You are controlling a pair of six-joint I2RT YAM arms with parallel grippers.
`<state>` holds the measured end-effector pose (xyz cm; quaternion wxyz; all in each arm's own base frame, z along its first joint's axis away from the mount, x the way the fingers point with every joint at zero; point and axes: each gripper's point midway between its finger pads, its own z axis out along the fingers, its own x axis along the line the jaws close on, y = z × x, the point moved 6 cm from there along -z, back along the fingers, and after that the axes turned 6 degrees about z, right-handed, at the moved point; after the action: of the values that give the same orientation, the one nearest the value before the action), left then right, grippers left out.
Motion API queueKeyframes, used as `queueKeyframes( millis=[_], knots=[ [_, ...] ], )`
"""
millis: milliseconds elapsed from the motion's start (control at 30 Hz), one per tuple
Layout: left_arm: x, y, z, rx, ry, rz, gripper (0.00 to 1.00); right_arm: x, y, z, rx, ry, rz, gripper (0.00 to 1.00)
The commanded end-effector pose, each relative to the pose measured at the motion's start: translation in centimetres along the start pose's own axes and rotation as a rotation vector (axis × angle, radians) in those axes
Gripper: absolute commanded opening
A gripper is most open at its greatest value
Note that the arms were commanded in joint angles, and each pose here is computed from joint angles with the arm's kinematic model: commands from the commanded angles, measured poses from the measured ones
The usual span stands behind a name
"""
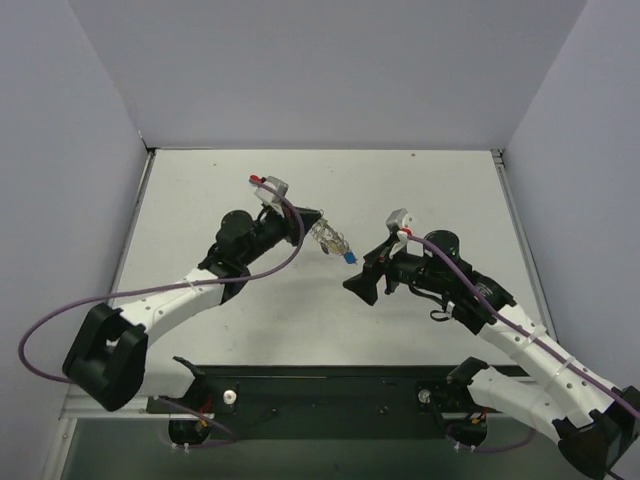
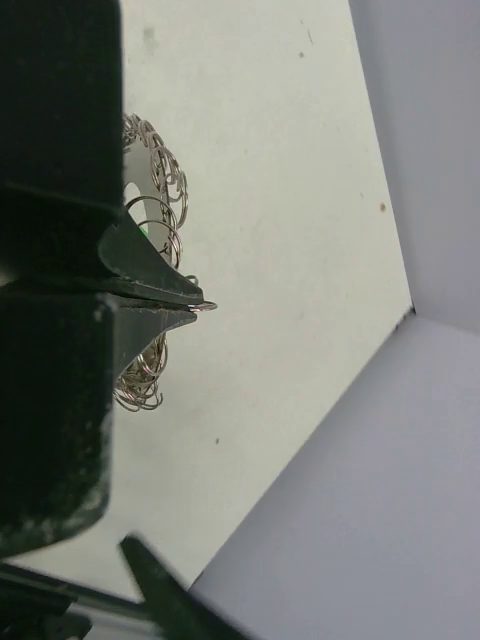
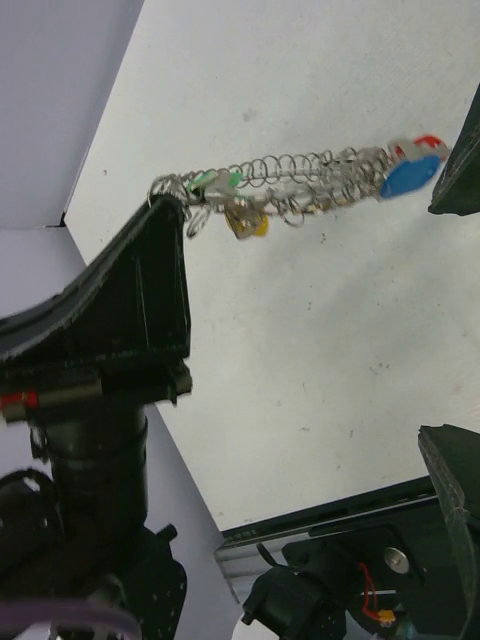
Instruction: Put the keys on the keyring
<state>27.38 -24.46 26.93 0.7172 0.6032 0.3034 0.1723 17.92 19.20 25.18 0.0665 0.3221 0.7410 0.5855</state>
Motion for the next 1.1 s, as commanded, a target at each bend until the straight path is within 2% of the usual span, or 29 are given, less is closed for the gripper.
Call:
queueKeyframes(
  millis=[0,33,100,133,300,400,500,700,767,833,900,933,967,1000,1033,1067],
  knots=[
    [3.7,4.8,4.5,-0.156,0.149,0.065,0.00,-0.7,0.6,0.2,-0.043,-0.035,0.013,0.85],
    [5.1,3.3,5.9,-0.120,0.171,0.058,0.00,-0.8,0.6,0.2,-0.041,-0.038,0.015,0.85],
    [6.3,4.3,7.8,-0.160,0.191,0.079,0.00,-0.9,0.3,0.3,-0.033,-0.041,0.017,0.85],
    [7.4,2.7,9.0,-0.128,0.215,0.083,0.00,-1.1,0.3,0.3,-0.033,-0.044,0.020,0.85],
    [9.9,0.3,10.9,-0.125,0.299,0.106,0.00,-1.4,-0.7,0.3,-0.001,-0.049,0.041,0.85],
    [10.4,-2.3,9.7,-0.112,0.337,0.082,0.00,-1.6,-1.2,0.2,0.005,-0.054,0.051,0.86],
    [9.9,-5.6,8.0,-0.041,0.365,0.049,0.00,-1.6,-1.8,0.2,0.021,-0.051,0.061,0.86],
    [6.0,-10.4,4.7,0.071,0.346,0.060,0.01,-1.6,-2.6,0.6,0.057,-0.027,0.086,0.86],
    [4.1,-12.2,3.3,0.117,0.338,0.086,0.20,-1.5,-2.6,0.6,0.059,-0.026,0.090,0.86],
    [3.0,-12.1,2.4,0.110,0.349,0.103,0.38,-1.5,-2.4,0.5,0.050,-0.029,0.091,0.87],
    [1.5,-11.7,1.3,0.106,0.347,0.120,0.49,-1.4,-2.1,0.4,0.041,-0.031,0.092,0.87],
    [1.4,-11.3,0.9,0.106,0.364,0.124,0.58,-1.4,-2.0,0.5,0.039,-0.031,0.091,0.87],
    [1.4,-11.6,0.5,0.145,0.370,0.122,0.60,-1.3,-1.5,0.4,0.029,-0.027,0.089,0.88],
    [1.0,-10.2,0.4,0.129,0.373,0.108,0.72,-1.3,-1.4,0.4,0.026,-0.030,0.090,0.88],
    [0.9,-9.6,0.3,0.138,0.385,0.097,0.78,-1.4,-1.2,0.5,0.025,-0.031,0.093,0.89],
    [1.0,-10.2,-0.4,0.212,0.402,0.093,0.79,-1.4,-1.1,0.5,0.023,-0.032,0.094,0.89]
  ],
)
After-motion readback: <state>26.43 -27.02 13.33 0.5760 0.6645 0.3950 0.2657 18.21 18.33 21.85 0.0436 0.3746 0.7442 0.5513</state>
